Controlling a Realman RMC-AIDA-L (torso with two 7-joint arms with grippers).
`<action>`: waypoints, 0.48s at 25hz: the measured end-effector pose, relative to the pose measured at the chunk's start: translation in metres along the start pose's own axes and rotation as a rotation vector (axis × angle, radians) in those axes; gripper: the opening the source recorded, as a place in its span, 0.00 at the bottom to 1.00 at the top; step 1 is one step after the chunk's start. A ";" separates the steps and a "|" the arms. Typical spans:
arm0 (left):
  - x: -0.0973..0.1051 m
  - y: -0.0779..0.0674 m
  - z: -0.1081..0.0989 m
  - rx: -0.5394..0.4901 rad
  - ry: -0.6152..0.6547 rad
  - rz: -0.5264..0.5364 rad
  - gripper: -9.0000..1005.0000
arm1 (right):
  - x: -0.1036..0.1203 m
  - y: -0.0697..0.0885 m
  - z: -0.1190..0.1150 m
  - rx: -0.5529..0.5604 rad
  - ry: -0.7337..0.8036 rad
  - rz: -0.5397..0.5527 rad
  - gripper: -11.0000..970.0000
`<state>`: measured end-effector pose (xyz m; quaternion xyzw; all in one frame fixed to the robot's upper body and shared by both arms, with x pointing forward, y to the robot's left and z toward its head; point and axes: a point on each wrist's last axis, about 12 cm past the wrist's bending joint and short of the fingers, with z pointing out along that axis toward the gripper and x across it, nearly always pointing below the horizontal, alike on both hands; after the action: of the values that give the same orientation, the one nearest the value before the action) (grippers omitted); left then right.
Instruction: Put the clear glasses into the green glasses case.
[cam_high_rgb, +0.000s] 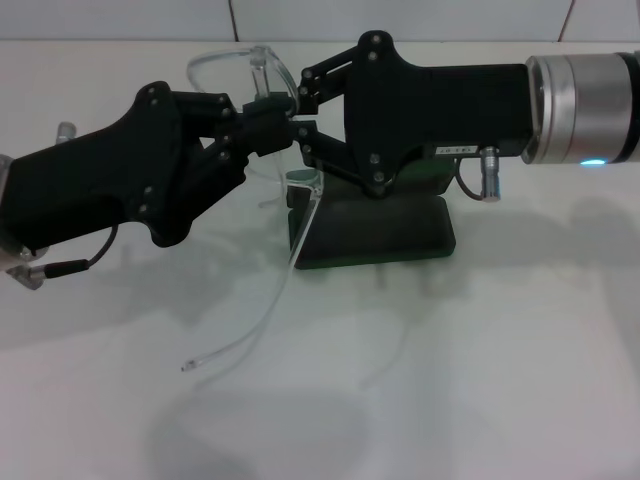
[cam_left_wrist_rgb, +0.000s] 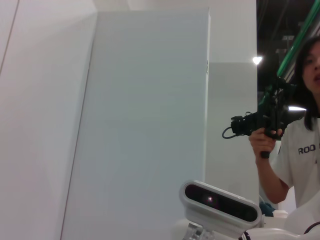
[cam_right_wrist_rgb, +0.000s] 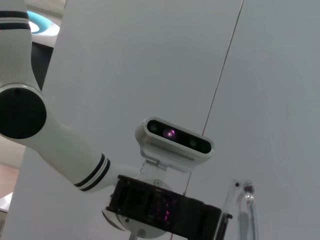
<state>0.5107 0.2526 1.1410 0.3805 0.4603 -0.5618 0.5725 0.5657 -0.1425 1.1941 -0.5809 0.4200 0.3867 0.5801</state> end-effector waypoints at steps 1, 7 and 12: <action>0.000 0.000 0.000 0.000 0.000 0.000 0.07 | 0.000 0.000 0.000 0.000 0.000 0.000 0.12; 0.000 0.000 0.000 0.000 0.000 -0.001 0.07 | 0.002 0.000 -0.001 0.004 0.004 -0.004 0.12; 0.000 0.000 0.000 -0.001 -0.002 -0.001 0.07 | 0.002 0.001 -0.001 -0.002 0.000 -0.004 0.12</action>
<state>0.5106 0.2526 1.1409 0.3797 0.4601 -0.5621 0.5728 0.5653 -0.1431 1.1919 -0.5825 0.4185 0.3857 0.5803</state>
